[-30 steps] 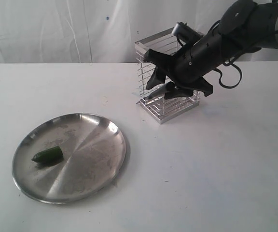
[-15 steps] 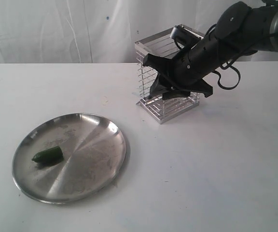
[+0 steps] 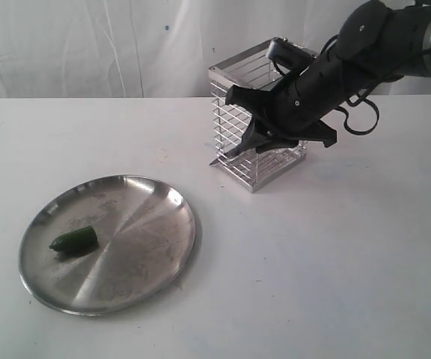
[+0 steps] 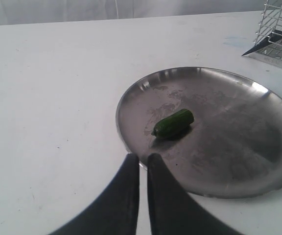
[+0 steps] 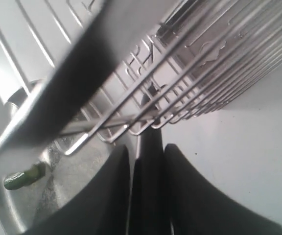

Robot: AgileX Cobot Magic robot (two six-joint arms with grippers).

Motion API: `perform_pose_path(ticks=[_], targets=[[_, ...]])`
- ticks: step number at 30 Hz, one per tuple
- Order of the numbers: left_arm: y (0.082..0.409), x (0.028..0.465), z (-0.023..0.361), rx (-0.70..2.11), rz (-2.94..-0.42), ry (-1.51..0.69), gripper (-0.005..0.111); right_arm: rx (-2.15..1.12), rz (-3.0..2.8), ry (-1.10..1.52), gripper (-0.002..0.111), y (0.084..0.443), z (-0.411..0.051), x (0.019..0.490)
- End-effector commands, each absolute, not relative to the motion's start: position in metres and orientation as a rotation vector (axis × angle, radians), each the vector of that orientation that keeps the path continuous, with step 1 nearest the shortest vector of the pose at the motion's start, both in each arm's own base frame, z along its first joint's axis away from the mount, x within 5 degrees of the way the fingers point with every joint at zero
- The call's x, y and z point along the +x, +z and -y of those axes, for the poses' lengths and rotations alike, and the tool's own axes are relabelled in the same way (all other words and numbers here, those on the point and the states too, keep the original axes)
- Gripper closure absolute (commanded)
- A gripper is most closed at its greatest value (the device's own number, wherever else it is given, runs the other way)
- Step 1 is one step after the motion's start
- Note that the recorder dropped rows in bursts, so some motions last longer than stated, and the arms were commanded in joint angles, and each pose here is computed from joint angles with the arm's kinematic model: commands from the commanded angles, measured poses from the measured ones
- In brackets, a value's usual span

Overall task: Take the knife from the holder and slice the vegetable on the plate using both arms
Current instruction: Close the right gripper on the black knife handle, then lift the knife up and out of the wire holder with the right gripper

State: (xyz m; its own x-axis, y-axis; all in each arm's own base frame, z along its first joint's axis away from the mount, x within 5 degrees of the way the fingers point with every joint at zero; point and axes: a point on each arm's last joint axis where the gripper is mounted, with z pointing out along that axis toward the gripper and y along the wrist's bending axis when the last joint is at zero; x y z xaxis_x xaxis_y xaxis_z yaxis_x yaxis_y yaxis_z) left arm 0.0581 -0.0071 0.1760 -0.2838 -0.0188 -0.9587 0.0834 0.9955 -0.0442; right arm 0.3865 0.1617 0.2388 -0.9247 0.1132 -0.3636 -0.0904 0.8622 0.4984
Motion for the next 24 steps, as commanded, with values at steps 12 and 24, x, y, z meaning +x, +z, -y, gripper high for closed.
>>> perform_pose_path(ticks=[12, 24], targets=[[0.175, 0.058, 0.007, 0.048, -1.854, -0.104, 0.094, -0.108, -2.533, 0.724, 0.09, 0.289, -0.155, 0.369], [0.175, 0.058, 0.007, 0.048, -1.854, -0.104, 0.094, -0.398, -2.539, 0.605, 0.09, 0.321, -0.144, 0.339]])
